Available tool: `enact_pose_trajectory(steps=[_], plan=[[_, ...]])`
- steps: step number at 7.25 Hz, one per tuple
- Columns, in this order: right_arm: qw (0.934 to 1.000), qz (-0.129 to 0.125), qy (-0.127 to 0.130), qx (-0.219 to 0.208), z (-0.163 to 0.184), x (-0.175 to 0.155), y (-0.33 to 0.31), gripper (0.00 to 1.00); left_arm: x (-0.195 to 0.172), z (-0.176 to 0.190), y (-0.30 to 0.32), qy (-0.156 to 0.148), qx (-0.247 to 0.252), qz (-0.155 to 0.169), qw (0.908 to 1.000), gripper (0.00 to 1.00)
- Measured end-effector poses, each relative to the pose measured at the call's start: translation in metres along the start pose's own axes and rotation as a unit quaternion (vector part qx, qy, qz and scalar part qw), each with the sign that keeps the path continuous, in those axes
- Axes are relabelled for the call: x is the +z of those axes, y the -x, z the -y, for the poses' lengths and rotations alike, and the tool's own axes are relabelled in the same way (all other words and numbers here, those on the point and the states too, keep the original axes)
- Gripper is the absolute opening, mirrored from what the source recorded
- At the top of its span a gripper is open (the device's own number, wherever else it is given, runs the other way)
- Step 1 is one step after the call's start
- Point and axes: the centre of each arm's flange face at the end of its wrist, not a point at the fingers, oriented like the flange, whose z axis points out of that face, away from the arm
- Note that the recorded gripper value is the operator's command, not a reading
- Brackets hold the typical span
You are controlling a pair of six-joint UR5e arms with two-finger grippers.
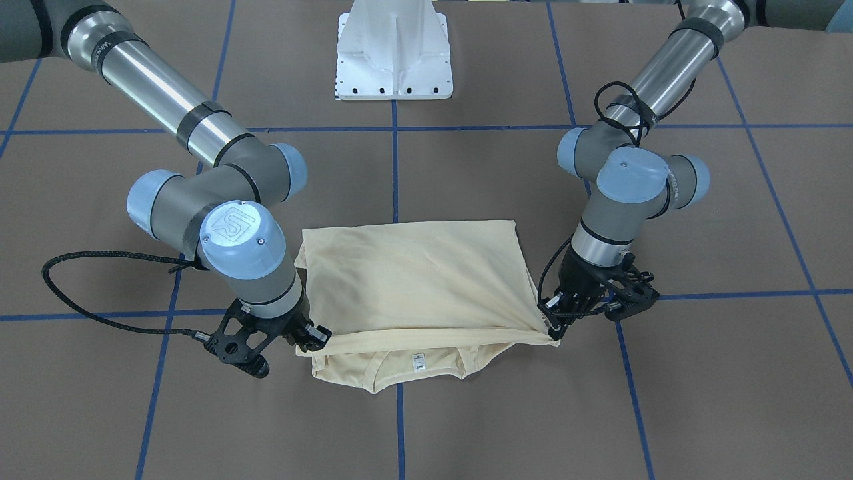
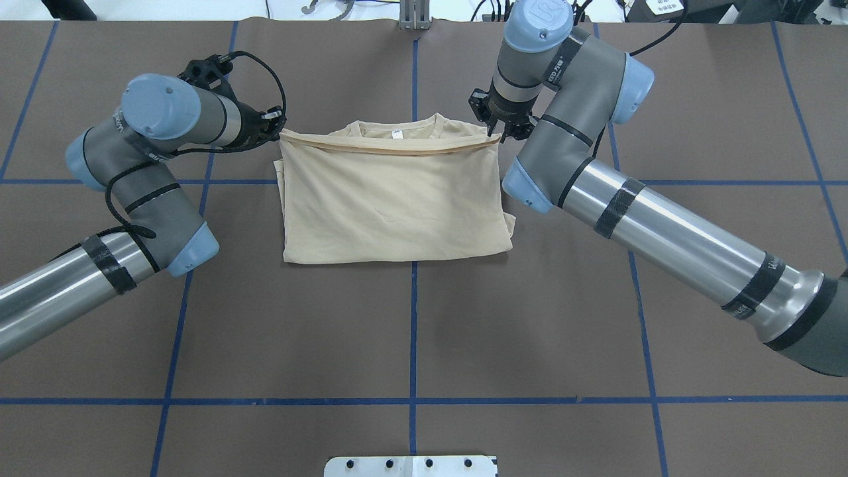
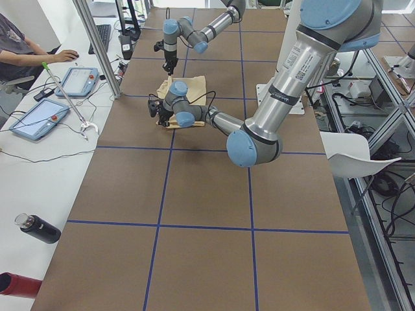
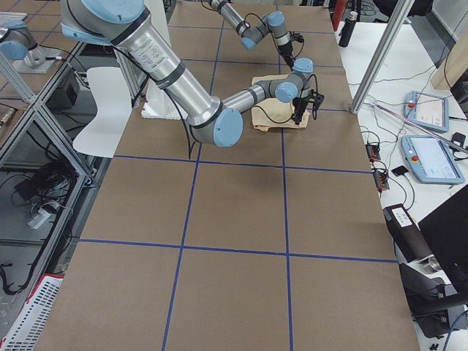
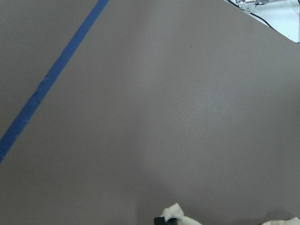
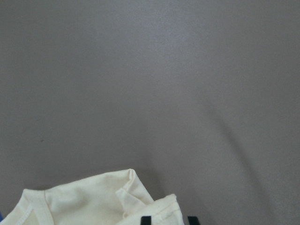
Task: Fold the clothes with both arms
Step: 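Lay the hem at the collar, open both grippers and raise them, then lower the right gripper to the folded shirt's corner nearest the robot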
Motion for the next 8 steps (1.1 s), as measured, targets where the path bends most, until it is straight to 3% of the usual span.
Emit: enact_pose_trajectory(steps=[3,5,6,8], plan=[[0.9997,0.02,-0.003,0.01,0.008,-0.026,0.015,0.64,-0.016,0.026,-0.001,-0.014,0.006,-0.018,0.9997,0.29],[0.9977,0.041,0.001,0.054,-0.003,-0.043,0.007,0.68,-0.041,0.048,-0.007,-0.012,0.015,-0.039,0.999,0.3],[0.995,0.053,-0.002,0.085,-0.029,-0.042,-0.014,0.67,-0.052,0.05,-0.01,-0.009,0.016,-0.048,0.9987,0.3],[0.9875,0.085,-0.045,0.125,-0.115,-0.035,-0.066,0.67,-0.056,0.05,-0.008,-0.005,0.018,-0.051,0.9985,0.3]])
